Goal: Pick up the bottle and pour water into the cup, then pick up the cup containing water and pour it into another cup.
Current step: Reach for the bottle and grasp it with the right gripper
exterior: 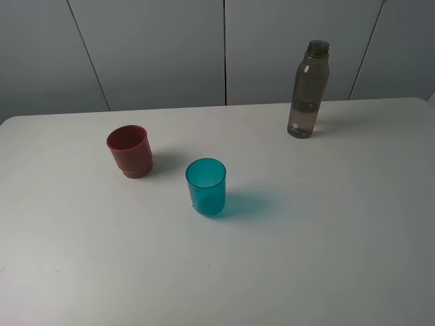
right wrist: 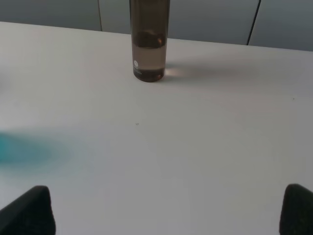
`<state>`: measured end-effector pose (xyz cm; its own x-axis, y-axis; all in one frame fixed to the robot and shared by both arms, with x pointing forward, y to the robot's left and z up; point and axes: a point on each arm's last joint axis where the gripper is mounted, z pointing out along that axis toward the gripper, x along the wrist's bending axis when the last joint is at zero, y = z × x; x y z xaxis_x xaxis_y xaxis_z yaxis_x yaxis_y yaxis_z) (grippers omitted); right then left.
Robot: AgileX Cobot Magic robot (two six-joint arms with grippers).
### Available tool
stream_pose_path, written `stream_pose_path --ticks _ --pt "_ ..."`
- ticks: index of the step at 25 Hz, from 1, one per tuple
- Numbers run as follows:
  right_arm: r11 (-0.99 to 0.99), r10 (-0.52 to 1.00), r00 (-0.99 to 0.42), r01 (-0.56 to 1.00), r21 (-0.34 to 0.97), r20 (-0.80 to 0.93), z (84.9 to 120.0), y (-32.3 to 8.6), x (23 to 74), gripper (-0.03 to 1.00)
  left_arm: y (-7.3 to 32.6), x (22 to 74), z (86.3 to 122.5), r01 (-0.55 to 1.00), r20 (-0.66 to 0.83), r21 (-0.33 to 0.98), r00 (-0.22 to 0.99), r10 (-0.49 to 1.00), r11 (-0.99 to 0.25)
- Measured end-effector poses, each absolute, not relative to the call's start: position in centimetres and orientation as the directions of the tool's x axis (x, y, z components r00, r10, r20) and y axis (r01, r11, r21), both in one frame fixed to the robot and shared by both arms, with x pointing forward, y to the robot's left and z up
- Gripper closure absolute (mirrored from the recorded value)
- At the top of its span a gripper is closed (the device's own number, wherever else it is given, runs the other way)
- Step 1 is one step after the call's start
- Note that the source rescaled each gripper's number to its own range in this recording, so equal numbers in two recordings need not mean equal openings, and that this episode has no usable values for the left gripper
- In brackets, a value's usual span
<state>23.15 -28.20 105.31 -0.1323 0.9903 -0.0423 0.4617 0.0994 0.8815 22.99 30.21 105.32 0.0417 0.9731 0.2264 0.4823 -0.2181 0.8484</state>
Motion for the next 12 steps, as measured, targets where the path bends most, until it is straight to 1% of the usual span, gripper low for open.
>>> stream_pose_path --ticks 12 --pt "0.099 0.99 -0.132 0.462 0.881 -0.042 105.31 -28.2 23.15 -0.03 30.21 22.99 105.32 0.482 0.225 0.849 0.041 0.974 -0.216"
